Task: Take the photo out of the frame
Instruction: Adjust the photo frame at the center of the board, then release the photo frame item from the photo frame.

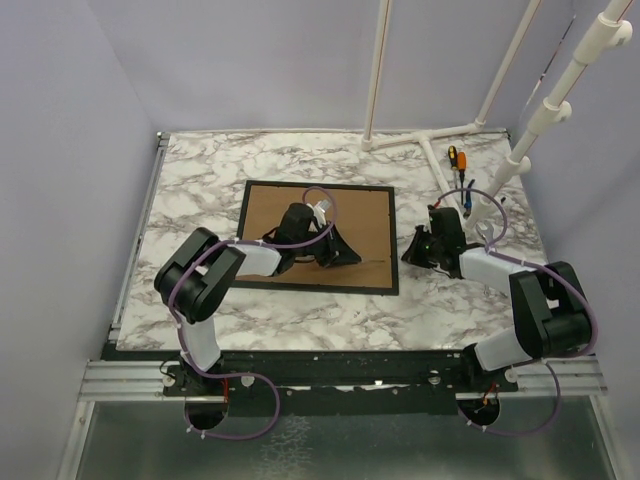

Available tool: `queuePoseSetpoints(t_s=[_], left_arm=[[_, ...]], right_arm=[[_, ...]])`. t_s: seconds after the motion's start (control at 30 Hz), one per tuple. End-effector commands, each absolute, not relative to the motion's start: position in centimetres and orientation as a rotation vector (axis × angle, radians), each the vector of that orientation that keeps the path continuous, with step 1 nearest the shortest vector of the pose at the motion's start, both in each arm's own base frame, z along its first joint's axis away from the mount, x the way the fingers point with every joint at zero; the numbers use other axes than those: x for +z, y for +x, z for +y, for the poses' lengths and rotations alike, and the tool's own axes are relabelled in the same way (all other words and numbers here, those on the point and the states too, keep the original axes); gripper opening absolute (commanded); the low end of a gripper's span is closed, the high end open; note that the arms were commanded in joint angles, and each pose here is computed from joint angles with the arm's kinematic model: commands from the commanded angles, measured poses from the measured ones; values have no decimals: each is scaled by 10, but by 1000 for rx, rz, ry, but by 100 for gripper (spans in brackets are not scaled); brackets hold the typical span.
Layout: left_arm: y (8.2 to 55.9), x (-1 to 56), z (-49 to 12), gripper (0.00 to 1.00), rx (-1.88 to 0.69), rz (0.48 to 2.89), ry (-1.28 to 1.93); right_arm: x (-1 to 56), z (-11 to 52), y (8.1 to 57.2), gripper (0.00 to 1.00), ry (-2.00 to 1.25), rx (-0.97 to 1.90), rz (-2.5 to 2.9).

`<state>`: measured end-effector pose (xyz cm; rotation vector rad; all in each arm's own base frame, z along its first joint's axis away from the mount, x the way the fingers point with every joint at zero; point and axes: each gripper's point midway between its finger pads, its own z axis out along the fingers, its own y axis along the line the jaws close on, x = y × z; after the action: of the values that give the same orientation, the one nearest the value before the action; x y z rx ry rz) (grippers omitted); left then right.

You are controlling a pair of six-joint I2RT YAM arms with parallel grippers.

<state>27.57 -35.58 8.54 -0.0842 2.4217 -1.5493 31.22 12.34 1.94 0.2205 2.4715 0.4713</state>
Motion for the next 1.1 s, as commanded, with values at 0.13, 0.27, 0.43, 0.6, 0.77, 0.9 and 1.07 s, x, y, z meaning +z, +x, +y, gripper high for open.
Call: queuePoseSetpoints(t_s=[0.13, 0.27, 0.43, 0.6, 0.77, 0.9, 1.07], left_arm=[[286, 80, -362, 0, -1514, 2428, -102], [289, 74, -363, 0, -1483, 2449, -109], [295, 68, -363, 0, -1436, 2470, -120], [298, 63, -365, 0, -1422, 2485, -123], [300, 61, -371, 0, -1432, 2491, -112], [301, 61, -374, 0, -1436, 2490, -110], [299, 63, -377, 0, -1451, 2492, -96]], right_arm=[[21, 134, 317, 5, 151, 543, 2441], [19, 137, 317, 5, 137, 564, 2450], [18, 139, 317, 7, 127, 574, 2453], [18, 140, 317, 7, 123, 581, 2450], [19, 141, 316, 8, 113, 594, 2446], [18, 143, 316, 8, 106, 603, 2449], [19, 144, 316, 8, 100, 609, 2449]])
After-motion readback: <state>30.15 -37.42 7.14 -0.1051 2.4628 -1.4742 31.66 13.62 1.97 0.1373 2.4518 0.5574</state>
